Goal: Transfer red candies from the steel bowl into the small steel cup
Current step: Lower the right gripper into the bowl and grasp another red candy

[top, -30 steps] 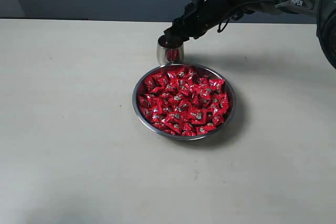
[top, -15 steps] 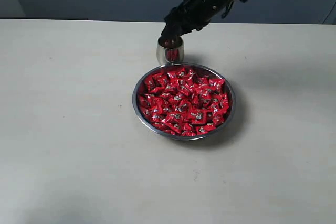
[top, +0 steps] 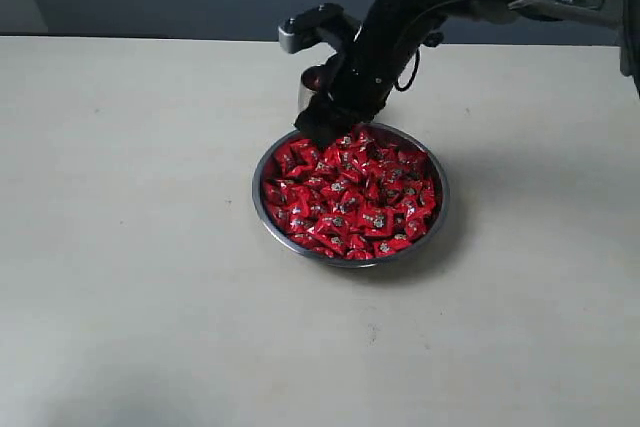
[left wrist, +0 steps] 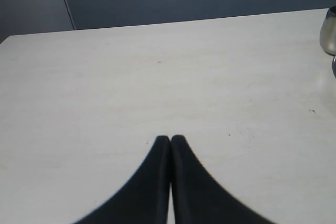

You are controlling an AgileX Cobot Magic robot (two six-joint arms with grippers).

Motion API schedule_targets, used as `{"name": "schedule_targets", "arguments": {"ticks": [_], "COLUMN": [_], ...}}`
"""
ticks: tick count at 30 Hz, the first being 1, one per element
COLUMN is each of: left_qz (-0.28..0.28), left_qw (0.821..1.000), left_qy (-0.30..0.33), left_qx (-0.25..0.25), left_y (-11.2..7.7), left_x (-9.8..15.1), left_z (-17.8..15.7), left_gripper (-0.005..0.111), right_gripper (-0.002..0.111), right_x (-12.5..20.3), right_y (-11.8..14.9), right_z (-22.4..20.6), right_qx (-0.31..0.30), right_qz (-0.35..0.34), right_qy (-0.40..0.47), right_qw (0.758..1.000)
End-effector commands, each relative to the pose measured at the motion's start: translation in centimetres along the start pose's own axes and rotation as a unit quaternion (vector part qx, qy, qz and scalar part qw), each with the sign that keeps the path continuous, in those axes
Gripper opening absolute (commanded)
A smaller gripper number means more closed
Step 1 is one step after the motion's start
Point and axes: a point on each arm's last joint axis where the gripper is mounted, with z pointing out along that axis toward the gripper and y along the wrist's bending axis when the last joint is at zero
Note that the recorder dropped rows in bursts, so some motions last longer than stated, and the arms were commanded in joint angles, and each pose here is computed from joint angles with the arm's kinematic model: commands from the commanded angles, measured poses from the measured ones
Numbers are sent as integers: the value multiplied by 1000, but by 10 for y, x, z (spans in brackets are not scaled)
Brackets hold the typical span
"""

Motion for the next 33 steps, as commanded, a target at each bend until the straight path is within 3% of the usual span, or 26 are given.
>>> {"name": "schedule_targets", "arguments": {"ticks": [1, 19, 21, 23, 25, 33], "left_qz": [1, 1, 1, 1, 1, 1], "left_qw": [1000, 1000, 1000, 1000, 1000, 1000], "left_qy": [-9, -9, -9, -9, -9, -9], "left_qx": [3, 3, 3, 3, 3, 3], "left_y": [0, 0, 0, 0, 0, 0], "left_x": [-3, -3, -3, -3, -3, -3], "left_z": [-1, -1, -1, -1, -1, -1], "left_gripper": [0, 0, 0, 0, 0, 0], "right_gripper": [41, 41, 36, 21, -1, 0], "right_x": [-5, 2, 3, 3, 2, -7], "right_y": [8, 10, 10, 10, 10, 16], "right_z": [0, 48, 51, 51, 48, 14], "right_qx": [53, 39, 37, 37, 38, 44], "right_qz": [-11, -6, -5, -5, -4, -9], "right_qy": [-1, 21, 25, 26, 24, 1], "right_qw": [999, 999, 999, 999, 999, 999]}}
